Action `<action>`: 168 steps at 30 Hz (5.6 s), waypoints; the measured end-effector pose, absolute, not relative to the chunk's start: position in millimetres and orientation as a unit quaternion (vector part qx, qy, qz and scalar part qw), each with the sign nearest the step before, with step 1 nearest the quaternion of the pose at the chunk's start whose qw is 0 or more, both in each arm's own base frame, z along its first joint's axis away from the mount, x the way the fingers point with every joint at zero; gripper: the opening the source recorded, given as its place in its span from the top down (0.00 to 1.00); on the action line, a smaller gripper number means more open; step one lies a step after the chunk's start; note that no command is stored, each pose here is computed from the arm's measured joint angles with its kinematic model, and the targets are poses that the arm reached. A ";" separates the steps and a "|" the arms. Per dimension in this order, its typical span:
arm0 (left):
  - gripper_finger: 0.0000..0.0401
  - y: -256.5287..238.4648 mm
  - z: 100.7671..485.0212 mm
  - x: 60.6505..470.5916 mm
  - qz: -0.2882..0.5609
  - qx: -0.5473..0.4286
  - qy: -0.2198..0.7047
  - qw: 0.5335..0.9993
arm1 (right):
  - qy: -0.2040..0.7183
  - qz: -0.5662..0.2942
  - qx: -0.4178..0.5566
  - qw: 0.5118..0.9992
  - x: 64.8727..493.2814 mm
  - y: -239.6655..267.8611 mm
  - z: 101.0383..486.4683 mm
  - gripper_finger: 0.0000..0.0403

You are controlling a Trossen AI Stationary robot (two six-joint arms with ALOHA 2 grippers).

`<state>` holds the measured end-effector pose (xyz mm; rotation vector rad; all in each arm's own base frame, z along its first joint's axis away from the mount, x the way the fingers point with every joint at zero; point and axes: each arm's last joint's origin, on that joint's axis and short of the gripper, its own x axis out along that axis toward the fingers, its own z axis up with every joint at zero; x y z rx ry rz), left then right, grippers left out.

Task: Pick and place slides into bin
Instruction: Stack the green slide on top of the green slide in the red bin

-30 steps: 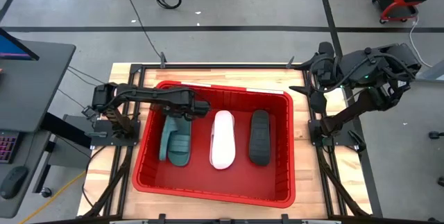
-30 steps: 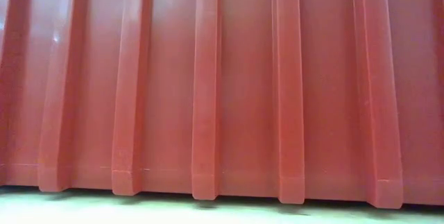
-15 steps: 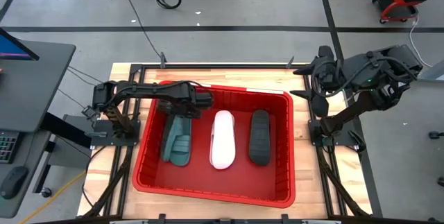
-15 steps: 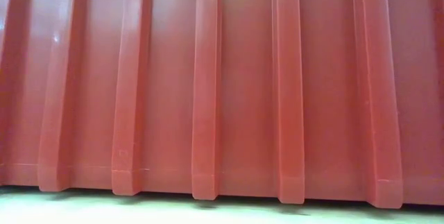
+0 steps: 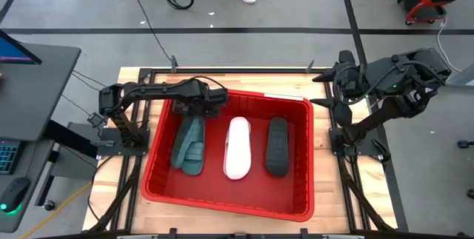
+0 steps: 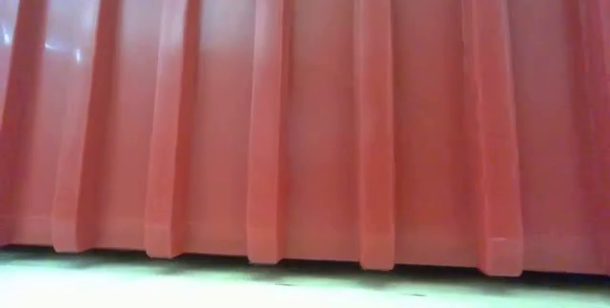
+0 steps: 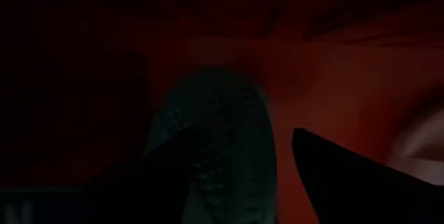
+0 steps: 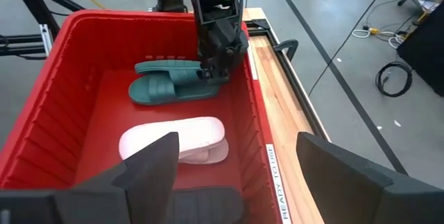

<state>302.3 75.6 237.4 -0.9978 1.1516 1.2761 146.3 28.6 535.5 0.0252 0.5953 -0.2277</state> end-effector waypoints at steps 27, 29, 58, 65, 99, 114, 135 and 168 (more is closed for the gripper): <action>0.52 35.0 314.4 293.8 0.474 -0.382 0.549 0.573 | 0.300 -0.081 0.017 0.950 146.2 30.3 535.1 0.26; 0.53 31.7 307.7 294.5 0.480 -0.386 0.548 0.566 | 0.301 -0.079 0.015 0.950 146.2 30.4 535.1 0.26; 0.98 6.5 289.5 292.1 0.492 -0.361 0.582 0.538 | 0.300 -0.081 0.023 0.950 146.0 30.3 535.1 0.26; 0.98 -3.8 289.4 292.1 0.423 -0.381 0.634 0.524 | 0.300 -0.081 0.023 0.950 146.0 30.3 535.1 0.26; 0.99 4.0 254.8 275.4 0.274 -0.169 0.743 0.587 | 0.299 -0.101 0.022 0.949 146.3 22.5 535.5 0.26; 0.99 20.4 239.3 303.8 0.258 -0.134 0.682 0.672 | 0.299 -0.102 0.028 0.948 146.3 22.8 535.5 0.26; 0.99 0.2 227.7 303.6 0.222 -0.232 0.730 0.603 | 0.298 -0.104 0.036 0.948 146.2 23.2 535.5 0.26; 0.99 30.3 204.9 346.9 0.142 -0.074 0.605 0.780 | 0.299 -0.104 0.035 0.948 146.8 23.1 535.3 0.26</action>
